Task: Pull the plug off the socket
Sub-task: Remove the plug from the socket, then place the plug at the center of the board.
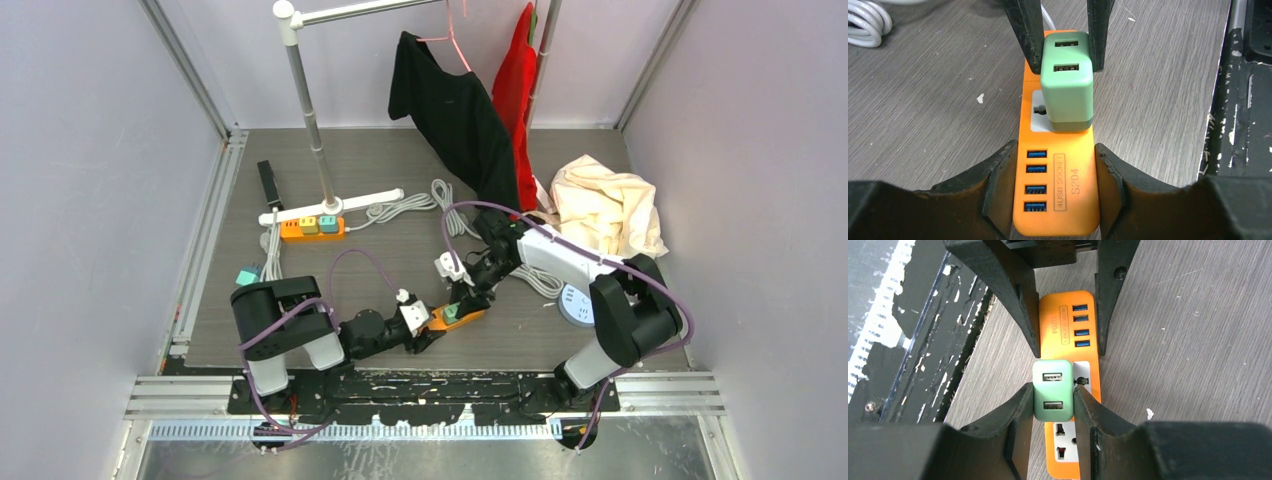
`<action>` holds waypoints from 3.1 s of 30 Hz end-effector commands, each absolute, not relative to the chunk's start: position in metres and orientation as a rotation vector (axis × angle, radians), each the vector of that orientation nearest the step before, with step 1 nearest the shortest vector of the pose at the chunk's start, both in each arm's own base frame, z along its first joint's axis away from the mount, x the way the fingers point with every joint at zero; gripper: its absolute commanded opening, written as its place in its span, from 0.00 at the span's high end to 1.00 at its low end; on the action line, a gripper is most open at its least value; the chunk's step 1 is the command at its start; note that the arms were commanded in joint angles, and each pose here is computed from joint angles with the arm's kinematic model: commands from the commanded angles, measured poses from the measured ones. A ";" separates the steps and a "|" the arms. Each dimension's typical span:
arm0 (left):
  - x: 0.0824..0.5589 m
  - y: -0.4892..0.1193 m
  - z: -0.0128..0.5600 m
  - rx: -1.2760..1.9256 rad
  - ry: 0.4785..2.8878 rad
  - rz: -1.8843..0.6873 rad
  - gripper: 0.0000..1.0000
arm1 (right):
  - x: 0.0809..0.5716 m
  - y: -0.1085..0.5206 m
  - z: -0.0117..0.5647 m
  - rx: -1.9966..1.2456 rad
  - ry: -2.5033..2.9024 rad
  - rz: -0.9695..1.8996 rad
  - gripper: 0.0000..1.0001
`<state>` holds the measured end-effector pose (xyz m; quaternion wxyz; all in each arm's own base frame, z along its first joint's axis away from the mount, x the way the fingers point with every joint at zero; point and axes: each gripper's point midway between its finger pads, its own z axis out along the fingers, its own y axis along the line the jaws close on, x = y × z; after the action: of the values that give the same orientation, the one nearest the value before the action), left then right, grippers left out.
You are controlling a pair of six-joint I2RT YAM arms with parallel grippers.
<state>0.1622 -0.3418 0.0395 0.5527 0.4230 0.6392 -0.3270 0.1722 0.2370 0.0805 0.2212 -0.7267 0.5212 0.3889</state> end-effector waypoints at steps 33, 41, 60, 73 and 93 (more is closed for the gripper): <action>0.164 -0.342 0.037 1.005 1.504 -0.759 1.00 | 0.172 0.218 0.137 -1.902 1.463 1.186 0.99; 0.164 -0.342 0.038 1.007 1.500 -0.763 1.00 | 0.225 0.166 0.166 -1.513 1.731 1.088 0.99; 0.161 -0.343 0.038 1.016 1.497 -0.775 1.00 | 0.351 0.066 0.158 -0.508 2.128 0.585 0.98; 0.161 -0.343 0.037 1.021 1.496 -0.777 1.00 | 0.406 0.026 0.136 0.252 2.081 0.473 0.90; 0.161 -0.343 0.038 1.020 1.495 -0.778 1.00 | 0.410 0.025 0.136 0.215 2.126 0.469 0.38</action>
<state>0.1579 -0.3446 0.0364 0.5458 0.4304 0.6370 -0.3333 0.3952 0.0287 0.0928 0.4024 0.1212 0.8867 0.1928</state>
